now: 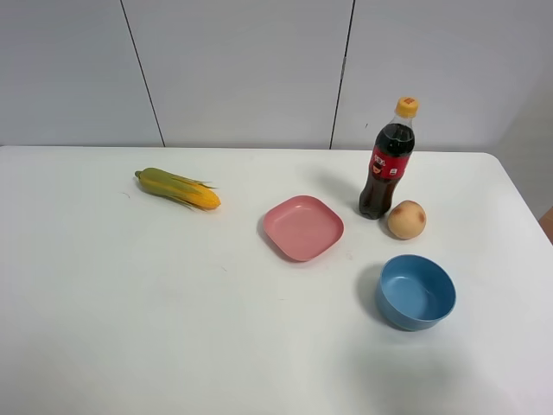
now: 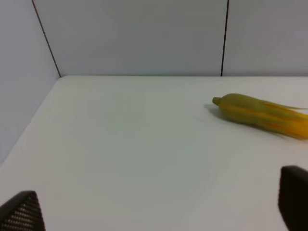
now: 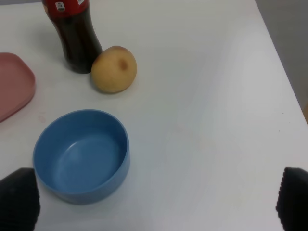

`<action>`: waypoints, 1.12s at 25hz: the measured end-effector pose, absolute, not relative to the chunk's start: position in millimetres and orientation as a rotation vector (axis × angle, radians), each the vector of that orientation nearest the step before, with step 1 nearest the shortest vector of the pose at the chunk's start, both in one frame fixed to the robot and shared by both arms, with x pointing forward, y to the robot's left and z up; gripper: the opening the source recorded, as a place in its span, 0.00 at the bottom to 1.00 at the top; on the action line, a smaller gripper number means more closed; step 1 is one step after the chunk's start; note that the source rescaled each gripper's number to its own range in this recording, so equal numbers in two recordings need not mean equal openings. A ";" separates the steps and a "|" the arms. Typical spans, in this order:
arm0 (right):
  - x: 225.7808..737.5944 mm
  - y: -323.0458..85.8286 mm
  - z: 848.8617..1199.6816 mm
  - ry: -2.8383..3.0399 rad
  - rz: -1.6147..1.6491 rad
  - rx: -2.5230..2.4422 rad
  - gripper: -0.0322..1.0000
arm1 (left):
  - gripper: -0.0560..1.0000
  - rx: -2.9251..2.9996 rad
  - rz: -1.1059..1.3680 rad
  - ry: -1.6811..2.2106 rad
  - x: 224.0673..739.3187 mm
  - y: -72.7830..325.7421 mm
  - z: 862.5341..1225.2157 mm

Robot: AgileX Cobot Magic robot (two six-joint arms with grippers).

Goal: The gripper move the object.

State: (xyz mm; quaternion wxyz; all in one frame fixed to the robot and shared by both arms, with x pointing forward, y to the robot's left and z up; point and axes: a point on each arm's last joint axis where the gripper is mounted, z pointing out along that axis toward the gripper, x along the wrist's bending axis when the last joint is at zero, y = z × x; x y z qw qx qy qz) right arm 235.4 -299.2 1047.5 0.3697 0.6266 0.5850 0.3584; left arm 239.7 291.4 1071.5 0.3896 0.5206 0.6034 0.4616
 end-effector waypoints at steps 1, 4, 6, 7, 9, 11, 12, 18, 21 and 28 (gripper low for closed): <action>235.4 -299.2 1047.5 1.501 0.920 1.608 1.00 | 0.99 1.325 1.166 1.535 239.5 291.0 1071.1; 235.4 -299.2 1047.5 1.501 0.920 1.608 1.00 | 0.99 1.341 1.129 1.519 239.3 289.7 1070.3; 235.4 -299.2 1047.5 1.501 0.920 1.608 1.00 | 1.00 1.350 1.115 1.504 239.1 289.4 1070.3; 235.4 -299.2 1047.5 1.501 0.920 1.608 1.00 | 1.00 1.352 1.113 1.501 239.0 289.4 1070.3; 235.4 -299.2 1047.5 1.501 0.920 1.608 1.00 | 1.00 1.359 1.106 1.502 238.5 289.2 1069.9; 235.4 -299.2 1047.5 1.501 0.920 1.608 1.00 | 1.00 1.379 1.091 1.518 236.7 288.7 1069.1; 235.4 -299.2 1047.5 1.501 0.920 1.608 1.00 | 1.00 1.388 1.087 1.526 235.9 288.7 1068.7; 235.4 -299.2 1047.5 1.501 0.920 1.608 1.00 | 1.00 1.510 1.121 1.603 231.5 294.2 1060.5; 235.4 -299.2 1047.5 1.501 0.920 1.608 1.00 | 1.00 1.525 1.130 1.610 231.0 295.1 1059.8; 235.4 -299.2 1047.5 1.501 0.920 1.608 1.00 | 1.00 1.530 1.094 1.612 233.2 293.6 1055.4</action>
